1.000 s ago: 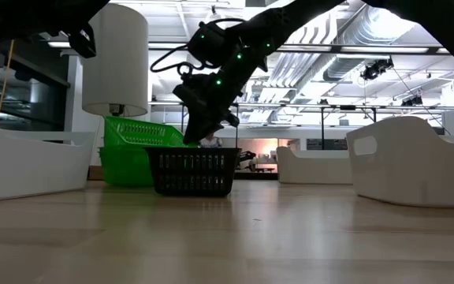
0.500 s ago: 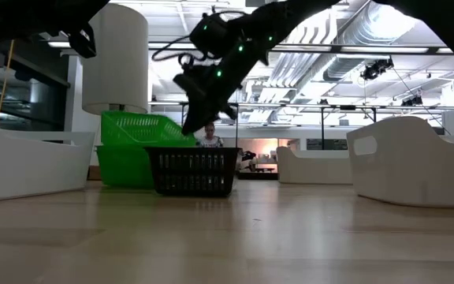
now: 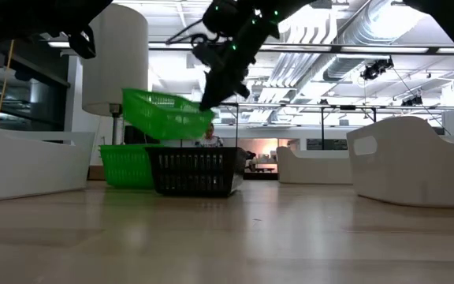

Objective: Stack baskets by color
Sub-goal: Stack the bottom green bin on the top green bin

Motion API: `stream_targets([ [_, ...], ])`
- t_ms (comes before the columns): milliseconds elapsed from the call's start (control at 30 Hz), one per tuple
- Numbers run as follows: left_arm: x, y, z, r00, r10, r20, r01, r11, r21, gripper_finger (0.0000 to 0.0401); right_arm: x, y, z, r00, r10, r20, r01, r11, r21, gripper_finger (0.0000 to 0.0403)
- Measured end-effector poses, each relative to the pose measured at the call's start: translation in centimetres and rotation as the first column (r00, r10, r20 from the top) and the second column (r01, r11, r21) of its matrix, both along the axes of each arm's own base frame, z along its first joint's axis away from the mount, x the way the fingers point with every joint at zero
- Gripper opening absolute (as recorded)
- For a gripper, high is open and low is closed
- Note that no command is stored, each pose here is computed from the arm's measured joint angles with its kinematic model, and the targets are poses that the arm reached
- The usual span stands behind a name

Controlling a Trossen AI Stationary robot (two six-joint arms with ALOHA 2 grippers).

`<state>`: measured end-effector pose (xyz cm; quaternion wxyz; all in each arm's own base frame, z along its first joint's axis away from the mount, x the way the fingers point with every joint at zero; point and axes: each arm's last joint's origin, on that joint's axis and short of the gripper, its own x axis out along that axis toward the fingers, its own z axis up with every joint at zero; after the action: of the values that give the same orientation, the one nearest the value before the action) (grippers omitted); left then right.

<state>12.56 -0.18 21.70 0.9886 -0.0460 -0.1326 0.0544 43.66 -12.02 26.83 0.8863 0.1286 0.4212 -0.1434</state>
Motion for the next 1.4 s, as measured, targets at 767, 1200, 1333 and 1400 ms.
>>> stream_targets([
  [767,-0.1,0.0,0.2,1.000,-0.002,0.022,0.002,1.000,0.003,0.0000,1.1,0.8,-0.9,0.996,0.091,-0.009,-0.089,0.989,0.118,0.0000],
  [1200,-0.1,0.0,0.2,1.000,-0.004,0.023,0.004,1.000,-0.004,0.0000,1.2,0.1,-1.6,0.997,0.063,-0.034,-0.059,0.992,0.110,0.0007],
  [1333,-0.1,0.0,0.2,1.000,-0.004,0.023,0.004,1.000,-0.004,0.0000,1.2,0.1,-1.5,0.998,0.061,-0.023,-0.058,0.993,0.104,0.0017],
  [1400,-0.1,0.0,0.2,1.000,-0.004,0.022,0.004,1.000,-0.004,0.0000,1.3,0.0,-1.5,0.998,0.063,-0.019,-0.060,0.993,0.099,0.0028],
])
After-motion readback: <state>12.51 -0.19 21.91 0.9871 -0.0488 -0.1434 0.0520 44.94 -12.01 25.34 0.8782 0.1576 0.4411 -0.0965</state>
